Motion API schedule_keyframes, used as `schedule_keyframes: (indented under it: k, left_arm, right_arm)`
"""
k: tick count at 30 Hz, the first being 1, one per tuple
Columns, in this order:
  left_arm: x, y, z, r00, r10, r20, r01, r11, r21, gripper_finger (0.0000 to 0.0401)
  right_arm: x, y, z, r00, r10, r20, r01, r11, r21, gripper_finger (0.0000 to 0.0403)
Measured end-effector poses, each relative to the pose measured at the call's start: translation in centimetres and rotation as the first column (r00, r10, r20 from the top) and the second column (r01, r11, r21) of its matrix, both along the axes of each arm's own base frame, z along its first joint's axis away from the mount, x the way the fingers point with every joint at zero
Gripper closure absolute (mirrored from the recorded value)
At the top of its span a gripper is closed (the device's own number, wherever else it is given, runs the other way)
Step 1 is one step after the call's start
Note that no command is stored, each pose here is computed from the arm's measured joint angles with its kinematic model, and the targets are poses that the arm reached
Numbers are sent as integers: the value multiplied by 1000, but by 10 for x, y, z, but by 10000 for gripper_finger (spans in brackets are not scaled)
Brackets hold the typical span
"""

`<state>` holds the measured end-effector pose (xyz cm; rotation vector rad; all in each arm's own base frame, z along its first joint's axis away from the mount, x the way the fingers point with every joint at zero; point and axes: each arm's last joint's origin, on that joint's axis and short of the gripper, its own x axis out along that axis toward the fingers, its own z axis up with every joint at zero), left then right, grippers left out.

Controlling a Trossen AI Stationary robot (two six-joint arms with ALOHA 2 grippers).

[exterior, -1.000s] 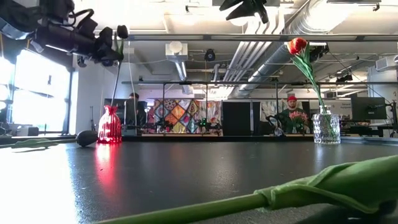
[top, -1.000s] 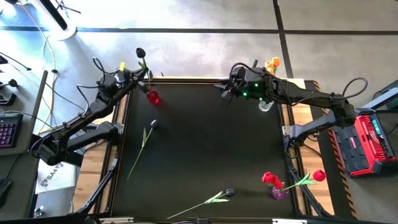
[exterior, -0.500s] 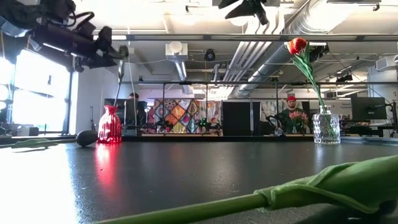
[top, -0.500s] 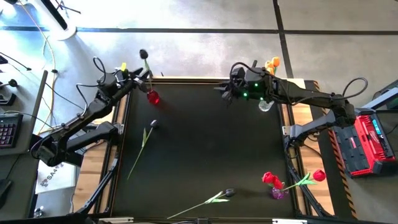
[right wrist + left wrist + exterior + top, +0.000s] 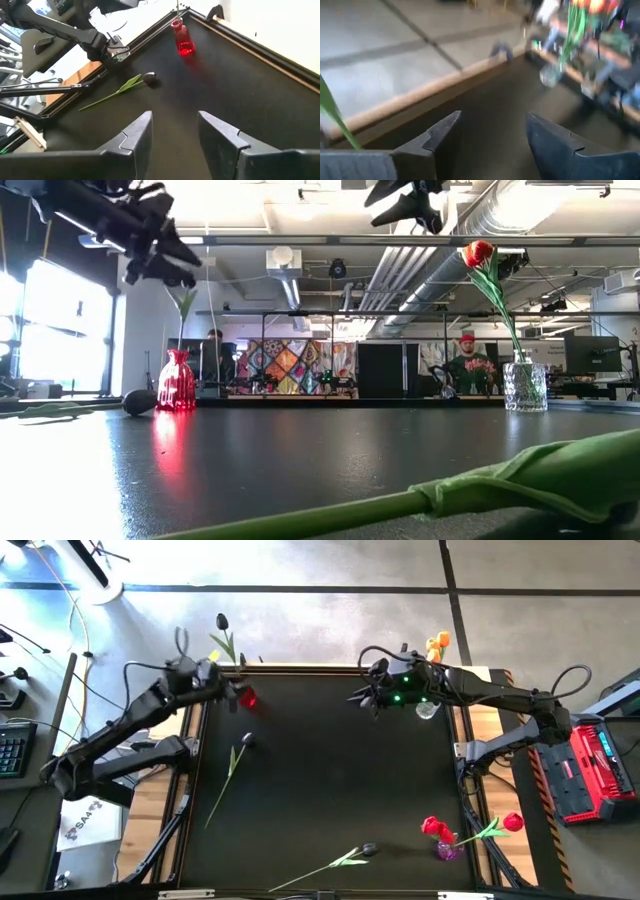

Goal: Sort flowers into vase by color
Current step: Put the top black tulip into the red vase

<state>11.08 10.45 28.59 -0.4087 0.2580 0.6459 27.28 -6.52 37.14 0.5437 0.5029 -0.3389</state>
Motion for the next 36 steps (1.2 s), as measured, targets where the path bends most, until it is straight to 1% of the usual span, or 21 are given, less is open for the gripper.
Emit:
schedule_keyframes:
  k: [4, 6, 10, 14, 18, 20, 22, 29, 31, 34, 36]
  left_arm:
    - [4, -19, -16, 990, -53, -132, 35, 990, -137, 214]
    - [5, -28, -25, 975, -67, -213, 21, 977, -213, 219]
    - [9, -41, -50, 937, -85, -340, -32, 945, -325, 226]
    - [19, -49, -77, 918, -116, -380, -58, 906, -419, 226]
    - [25, -54, -103, 876, -136, -464, -126, 862, -491, 226]
    - [26, -56, -114, 850, -141, -508, -168, 841, -514, 226]
    - [28, -57, -122, 825, -150, -544, -195, 829, -525, 226]
    - [34, -57, -144, 751, -167, -639, -277, 799, -533, 227]
    - [37, -56, -147, 739, -169, -652, -288, 796, -532, 228]
    - [39, -55, -151, 730, -172, -662, -298, 791, -534, 243]
    - [40, -55, -151, 730, -170, -662, -299, 792, -533, 270]
  right_arm:
    - [0, -1, 0, 1000, -9, -3, 9, 1000, -25, 258]
    - [0, -2, 0, 1000, -14, -3, 13, 1000, -28, 258]
    - [-2, -8, 0, 1000, -24, -7, 23, 999, -43, 258]
    - [-3, -13, 0, 999, -40, -8, 39, 998, -51, 258]
    - [-4, -16, 0, 999, -46, -8, 46, 998, -48, 258]
    - [-4, -16, 0, 999, -42, -8, 42, 998, -45, 258]
    - [-4, -16, 0, 999, -36, -7, 36, 998, -42, 258]
    - [-4, -16, 0, 999, -35, -6, 35, 999, -32, 258]
    - [-4, -16, 0, 999, -35, -11, 35, 999, -31, 258]
    - [-5, -15, -1, 999, -35, -16, 35, 999, -29, 258]
    - [-5, -15, -1, 999, -38, -21, 37, 999, -24, 258]
